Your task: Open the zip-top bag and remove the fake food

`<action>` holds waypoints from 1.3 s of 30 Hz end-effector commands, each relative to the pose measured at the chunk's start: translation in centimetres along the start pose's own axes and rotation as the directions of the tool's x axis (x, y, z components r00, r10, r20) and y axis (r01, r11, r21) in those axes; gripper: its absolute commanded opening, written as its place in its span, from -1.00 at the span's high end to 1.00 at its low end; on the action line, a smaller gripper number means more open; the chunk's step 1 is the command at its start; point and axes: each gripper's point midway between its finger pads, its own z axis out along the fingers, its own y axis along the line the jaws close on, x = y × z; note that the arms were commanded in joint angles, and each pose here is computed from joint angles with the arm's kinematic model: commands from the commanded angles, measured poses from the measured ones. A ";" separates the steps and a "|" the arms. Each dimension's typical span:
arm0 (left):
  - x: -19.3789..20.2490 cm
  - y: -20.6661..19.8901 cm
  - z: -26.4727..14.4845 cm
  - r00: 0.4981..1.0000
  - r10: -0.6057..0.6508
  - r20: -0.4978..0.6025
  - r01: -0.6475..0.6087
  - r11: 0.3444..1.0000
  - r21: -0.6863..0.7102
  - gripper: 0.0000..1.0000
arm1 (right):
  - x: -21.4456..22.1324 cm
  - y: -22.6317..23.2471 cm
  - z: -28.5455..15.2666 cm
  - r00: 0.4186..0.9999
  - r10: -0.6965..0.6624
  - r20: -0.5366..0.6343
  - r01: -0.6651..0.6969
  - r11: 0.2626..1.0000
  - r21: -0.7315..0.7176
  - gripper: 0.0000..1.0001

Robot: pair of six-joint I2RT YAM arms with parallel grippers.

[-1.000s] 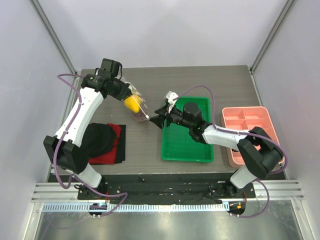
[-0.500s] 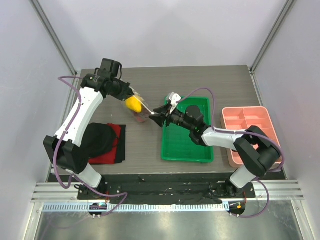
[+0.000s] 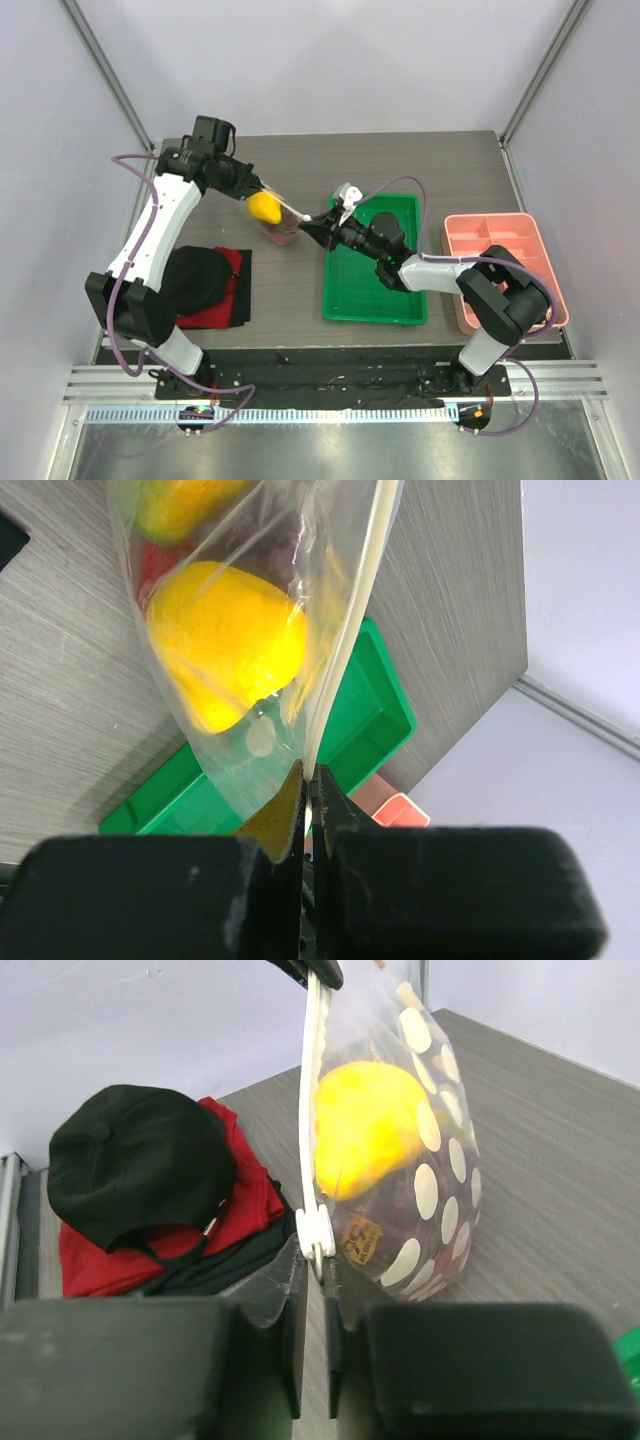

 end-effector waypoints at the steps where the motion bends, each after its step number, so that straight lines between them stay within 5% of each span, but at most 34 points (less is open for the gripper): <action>1: 0.1 -0.7 -2.0 0.999 0.031 -0.013 -0.030 0.997 0.068 1.00 | -2.4 0.3 0.9 0.996 -0.032 0.085 0.032 0.999 -0.007 0.86; 6: 0.8 -0.4 -2.0 0.991 0.117 -0.071 -0.107 0.985 0.133 0.96 | -2.3 0.5 0.6 0.995 -0.078 0.063 0.079 0.997 -0.021 0.98; 7: 0.6 -0.3 -2.7 0.985 0.165 -0.054 -0.155 0.976 0.155 0.80 | -1.9 0.6 0.6 0.994 -0.105 0.039 0.106 0.994 -0.028 0.97; 8: 0.5 -0.3 -3.0 0.981 0.192 -0.039 -0.183 0.969 0.163 0.32 | -1.9 0.8 0.6 0.993 -0.118 0.032 0.119 0.992 -0.037 0.98; 10: -0.3 -0.3 -4.1 0.964 0.265 0.029 -0.266 0.948 0.176 -0.13 | -1.9 0.8 0.4 0.987 -0.158 0.012 0.159 0.987 -0.038 0.98; 11: -0.6 -0.5 -5.3 0.955 0.288 0.064 -0.295 0.935 0.197 -0.52 | -1.8 0.9 0.4 0.986 -0.169 0.005 0.169 0.985 -0.037 0.97; 14: -1.5 -0.6 -7.5 0.921 0.362 0.145 -0.386 0.900 0.204 -0.80 | -2.0 0.8 0.2 0.983 -0.183 0.003 0.183 0.983 -0.018 0.97; 20: -2.0 0.9 -8.5 0.882 0.443 0.161 -0.464 0.876 0.134 -0.71 | -2.6 0.6 0.4 0.982 -0.189 0.018 0.189 0.982 -0.001 0.98; 22: -2.0 0.8 -8.5 0.850 0.498 0.170 -0.521 0.842 0.138 -0.38 | -2.9 0.6 0.7 0.982 -0.190 0.021 0.190 0.982 -0.005 0.98; 30: 2.3 -4.0 -7.9 0.750 0.653 0.109 -0.629 0.651 0.425 -0.11 | -3.0 0.6 1.7 0.983 -0.182 0.020 0.183 0.983 -0.024 0.98; 33: 4.3 -4.7 -6.5 0.655 0.745 0.126 -0.716 0.559 0.420 0.03 | -2.9 0.7 2.3 0.984 -0.179 0.012 0.179 0.983 -0.036 0.98; 37: 7.1 -5.3 -6.3 0.358 0.889 0.285 -0.903 0.252 0.347 0.15 | -2.2 1.5 3.1 0.985 -0.170 -0.029 0.164 0.977 -0.133 0.98; 38: 6.8 -4.6 -6.0 0.240 0.913 0.329 -0.945 0.142 0.294 0.14 | -2.0 1.5 3.1 0.984 -0.174 -0.038 0.166 0.975 -0.147 0.98; 39: 6.7 -4.4 -5.9 0.199 0.914 0.353 -0.956 0.102 0.275 0.15 | -2.1 1.5 3.4 0.984 -0.173 -0.052 0.163 0.974 -0.158 0.97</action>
